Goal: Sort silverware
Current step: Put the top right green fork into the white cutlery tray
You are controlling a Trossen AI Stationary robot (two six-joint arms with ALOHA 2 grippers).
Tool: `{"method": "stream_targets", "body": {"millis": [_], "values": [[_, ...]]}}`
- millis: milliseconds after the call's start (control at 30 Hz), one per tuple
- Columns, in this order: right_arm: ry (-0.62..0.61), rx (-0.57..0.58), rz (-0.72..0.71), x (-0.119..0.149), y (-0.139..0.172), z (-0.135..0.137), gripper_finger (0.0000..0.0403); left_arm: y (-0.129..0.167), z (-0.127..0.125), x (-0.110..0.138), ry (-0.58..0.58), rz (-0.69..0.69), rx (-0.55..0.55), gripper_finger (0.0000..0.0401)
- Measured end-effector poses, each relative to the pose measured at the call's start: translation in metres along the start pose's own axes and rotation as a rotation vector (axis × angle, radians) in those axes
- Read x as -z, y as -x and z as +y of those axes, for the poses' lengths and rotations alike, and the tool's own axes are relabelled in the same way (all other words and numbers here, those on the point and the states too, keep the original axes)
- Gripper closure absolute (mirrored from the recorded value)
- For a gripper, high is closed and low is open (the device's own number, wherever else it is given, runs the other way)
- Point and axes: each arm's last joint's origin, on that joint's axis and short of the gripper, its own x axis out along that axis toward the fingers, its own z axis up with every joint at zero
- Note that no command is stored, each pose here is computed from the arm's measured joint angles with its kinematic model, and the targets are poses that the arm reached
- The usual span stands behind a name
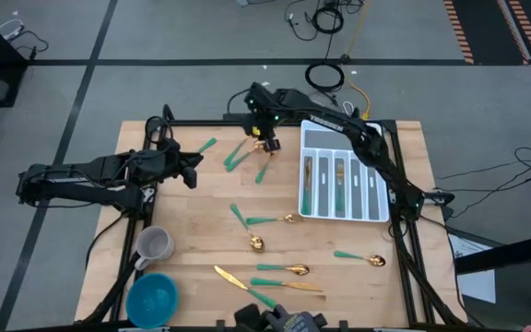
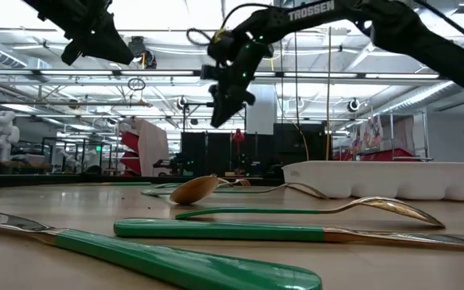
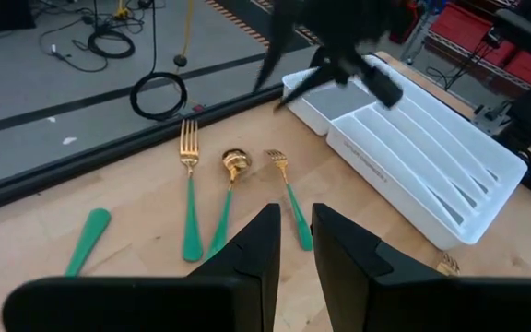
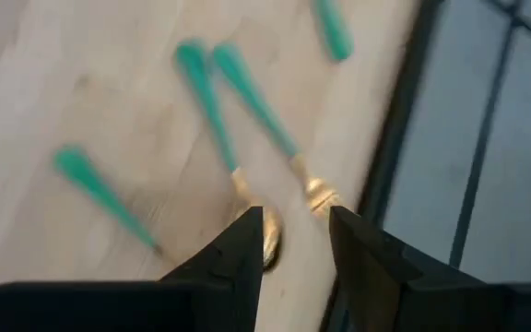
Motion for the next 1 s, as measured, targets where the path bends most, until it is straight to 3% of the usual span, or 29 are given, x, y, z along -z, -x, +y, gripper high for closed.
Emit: {"method": "stream_targets", "body": {"millis": [133, 367, 733, 800, 1000], "values": [[0.023, -0.072, 0.054, 0.000, -0.023, 0.012, 0.0284, 0.000, 0.000, 0.000, -0.002, 0.004, -0.002, 0.0328], [0.113, -0.094, 0.066, -0.005, -0.030, 0.020, 0.0284, 0.000, 0.001, 0.001, -0.006, 0.009, -0.006, 0.0328], [0.173, -0.122, 0.133, 0.003, -0.066, 0.026, 0.0284, 0.000, 0.001, 0.001, -0.009, 0.016, -0.004, 0.0328], [0.179, -0.095, 0.186, 0.005, -0.067, 0.026, 0.0284, 0.000, 0.001, 0.002, -0.009, 0.018, -0.004, 0.0328], [0.203, -0.189, 0.268, 0.011, -0.051, 0.034, 0.0284, 0.000, 0.003, 0.005, -0.030, 0.058, -0.014, 0.0328]]}}
